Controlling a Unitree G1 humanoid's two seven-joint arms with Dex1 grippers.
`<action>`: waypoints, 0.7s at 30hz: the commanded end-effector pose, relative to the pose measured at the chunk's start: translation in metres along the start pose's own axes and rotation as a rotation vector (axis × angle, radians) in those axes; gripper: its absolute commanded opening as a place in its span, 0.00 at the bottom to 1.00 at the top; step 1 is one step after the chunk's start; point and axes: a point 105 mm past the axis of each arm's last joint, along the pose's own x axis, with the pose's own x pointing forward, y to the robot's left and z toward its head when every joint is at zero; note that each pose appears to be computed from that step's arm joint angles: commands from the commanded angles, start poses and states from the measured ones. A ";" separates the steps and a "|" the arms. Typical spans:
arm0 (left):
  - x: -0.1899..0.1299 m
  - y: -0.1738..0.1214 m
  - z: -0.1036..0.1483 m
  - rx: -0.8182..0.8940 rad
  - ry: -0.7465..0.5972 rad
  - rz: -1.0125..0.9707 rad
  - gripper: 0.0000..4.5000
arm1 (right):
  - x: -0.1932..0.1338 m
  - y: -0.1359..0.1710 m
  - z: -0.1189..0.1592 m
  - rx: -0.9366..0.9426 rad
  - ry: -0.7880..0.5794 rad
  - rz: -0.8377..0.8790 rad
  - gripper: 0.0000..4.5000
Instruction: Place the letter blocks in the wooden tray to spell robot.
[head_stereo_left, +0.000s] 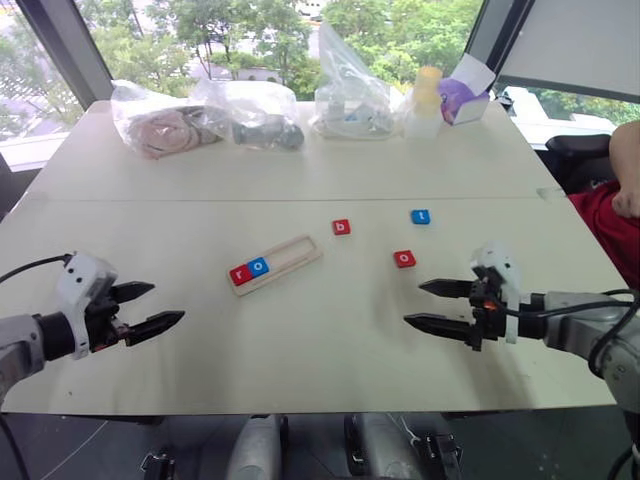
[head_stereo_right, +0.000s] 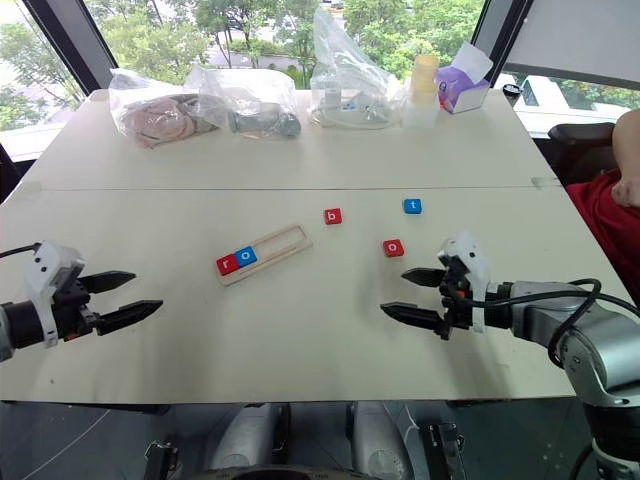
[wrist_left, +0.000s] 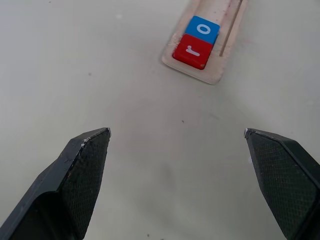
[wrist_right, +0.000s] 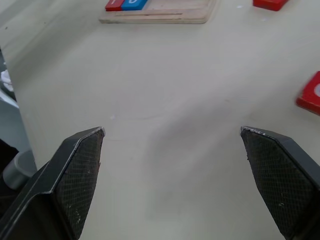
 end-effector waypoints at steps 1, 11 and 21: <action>-0.007 0.000 0.013 0.050 -0.038 0.023 1.00 | -0.002 -0.002 0.010 -0.043 -0.019 0.000 1.00; -0.010 0.000 0.011 0.070 -0.010 0.052 1.00 | 0.004 -0.003 0.011 -0.051 -0.026 0.009 1.00; -0.004 0.009 0.026 0.196 0.026 0.008 1.00 | 0.010 0.000 0.010 -0.060 -0.002 0.038 1.00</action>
